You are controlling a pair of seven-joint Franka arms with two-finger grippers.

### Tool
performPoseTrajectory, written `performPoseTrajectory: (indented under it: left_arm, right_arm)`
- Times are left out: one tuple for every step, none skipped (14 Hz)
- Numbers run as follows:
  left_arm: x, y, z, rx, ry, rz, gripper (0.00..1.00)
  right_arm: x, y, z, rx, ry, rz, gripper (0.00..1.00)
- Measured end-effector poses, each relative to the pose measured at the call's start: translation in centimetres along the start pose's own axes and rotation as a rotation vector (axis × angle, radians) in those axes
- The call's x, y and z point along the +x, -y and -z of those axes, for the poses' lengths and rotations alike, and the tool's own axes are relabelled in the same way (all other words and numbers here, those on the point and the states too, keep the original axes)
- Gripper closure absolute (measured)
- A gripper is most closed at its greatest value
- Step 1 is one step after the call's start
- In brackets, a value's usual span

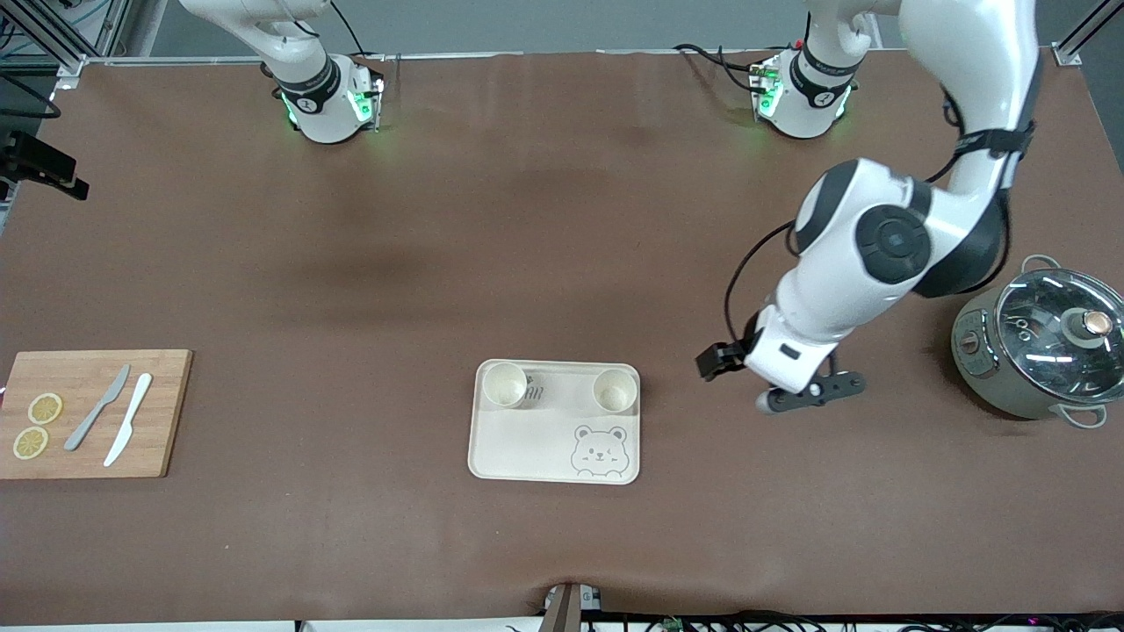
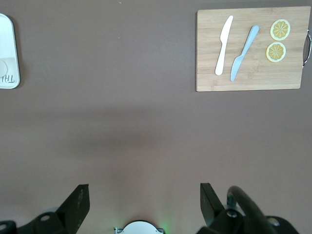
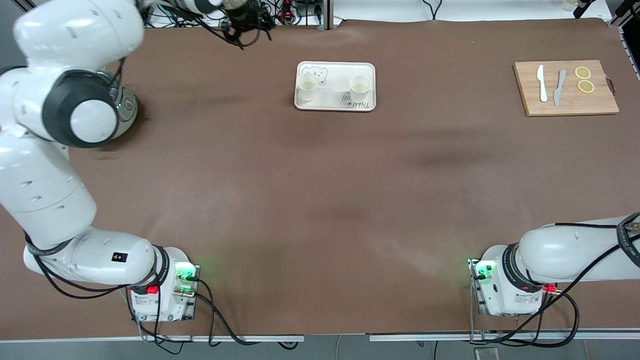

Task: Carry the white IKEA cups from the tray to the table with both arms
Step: 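Reach the left gripper over the tray toward the nearer white cup, then grasp the white cup with the left gripper while the right gripper reaches out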

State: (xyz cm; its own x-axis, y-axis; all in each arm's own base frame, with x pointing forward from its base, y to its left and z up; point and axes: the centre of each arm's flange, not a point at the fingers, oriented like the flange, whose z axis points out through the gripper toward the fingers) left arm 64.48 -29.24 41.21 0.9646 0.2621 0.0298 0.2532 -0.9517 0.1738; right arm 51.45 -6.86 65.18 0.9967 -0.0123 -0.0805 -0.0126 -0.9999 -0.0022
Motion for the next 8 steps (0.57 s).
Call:
performPoseTrajectory:
  left_arm:
    - [-0.6, -1.3, -1.4, -0.009, -0.005, 0.023, 0.0]
    - [-1.4, -2.5, -2.9, -0.004, -0.015, 0.043, 0.0]
    - [-2.1, -3.5, -4.5, 0.007, -0.022, 0.061, 0.0]
    - [-2.9, -4.4, -6.4, 0.011, -0.024, 0.078, 0.05]
    - [-3.6, -5.2, -8.4, 0.009, -0.02, 0.09, 0.1]
    - [-4.3, -5.8, -10.3, 0.007, -0.01, 0.097, 0.1]
    - [-4.9, -6.1, -11.9, 0.011, 0.004, 0.1, 0.16]
    - [-5.2, -6.1, -13.1, 0.019, 0.017, 0.098, 0.26]
  right_arm:
    - [0.1, 0.0, -0.2, 0.0, 0.003, -0.001, 0.0]
    - [0.3, -0.1, -0.4, 0.0, 0.007, -0.001, 0.0]
    - [0.4, -0.1, -0.6, 0.0, 0.013, -0.002, 0.0]
    - [0.7, -0.1, -1.0, 0.0, 0.021, -0.002, 0.0]
    - [1.1, -0.1, -1.6, 0.0, 0.033, -0.002, 0.0]
    - [1.6, -0.2, -2.4, 0.0, 0.047, -0.003, 0.0]
    - [2.1, -0.2, -3.1, 0.0, 0.062, -0.004, 0.0]
    - [2.6, -0.3, -4.0, 0.0, 0.08, -0.005, 0.0]
